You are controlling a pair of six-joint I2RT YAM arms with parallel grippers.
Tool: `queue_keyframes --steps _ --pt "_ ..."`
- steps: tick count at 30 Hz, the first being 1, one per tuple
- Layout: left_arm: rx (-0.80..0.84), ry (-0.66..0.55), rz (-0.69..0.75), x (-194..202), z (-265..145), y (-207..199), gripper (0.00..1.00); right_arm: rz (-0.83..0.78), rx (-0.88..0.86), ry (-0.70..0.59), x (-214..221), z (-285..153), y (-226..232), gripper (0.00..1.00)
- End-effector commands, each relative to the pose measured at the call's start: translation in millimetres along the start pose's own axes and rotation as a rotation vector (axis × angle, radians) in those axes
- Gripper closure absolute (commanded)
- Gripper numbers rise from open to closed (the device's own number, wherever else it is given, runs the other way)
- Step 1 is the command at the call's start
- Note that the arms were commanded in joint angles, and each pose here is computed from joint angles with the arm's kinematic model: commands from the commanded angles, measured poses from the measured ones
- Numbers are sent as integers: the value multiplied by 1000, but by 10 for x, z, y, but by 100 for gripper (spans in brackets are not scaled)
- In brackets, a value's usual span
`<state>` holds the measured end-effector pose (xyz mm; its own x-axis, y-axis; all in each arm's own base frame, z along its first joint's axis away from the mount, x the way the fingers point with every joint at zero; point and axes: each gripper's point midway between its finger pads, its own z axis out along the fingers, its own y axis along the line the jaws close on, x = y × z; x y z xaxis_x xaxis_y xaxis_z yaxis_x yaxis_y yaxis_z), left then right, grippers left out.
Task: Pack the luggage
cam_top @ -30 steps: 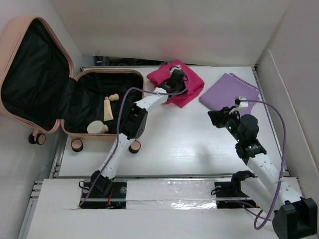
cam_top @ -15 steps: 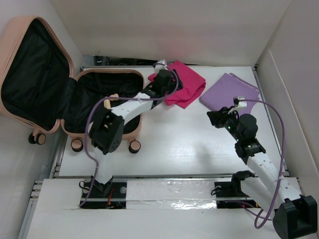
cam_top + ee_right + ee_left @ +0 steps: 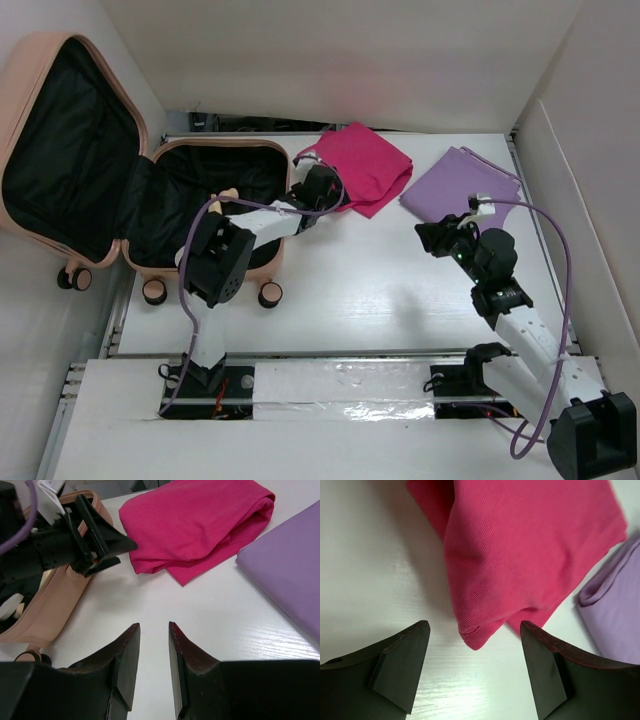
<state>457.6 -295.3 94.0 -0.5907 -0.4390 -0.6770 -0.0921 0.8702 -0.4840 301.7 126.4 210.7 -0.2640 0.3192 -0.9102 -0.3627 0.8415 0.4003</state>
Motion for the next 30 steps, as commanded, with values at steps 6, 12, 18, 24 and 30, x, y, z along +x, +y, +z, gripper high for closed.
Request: queue_keyframes --steps 6,12,18,24,30 --pt "112 22 0 172 176 -482 37 -35 -52 -66 -275 29 158 64" --pt "220 19 -108 219 238 -678 100 -36 -59 -63 -264 33 183 64" --pt "540 -102 -340 -386 -320 -1344 100 -36 -60 -55 -243 49 179 64" --pt "658 -111 -507 -374 -470 -1397 84 -39 -47 -64 -265 34 161 64" --pt "478 -32 -423 142 -122 -939 35 -38 -52 -63 -264 39 169 64"
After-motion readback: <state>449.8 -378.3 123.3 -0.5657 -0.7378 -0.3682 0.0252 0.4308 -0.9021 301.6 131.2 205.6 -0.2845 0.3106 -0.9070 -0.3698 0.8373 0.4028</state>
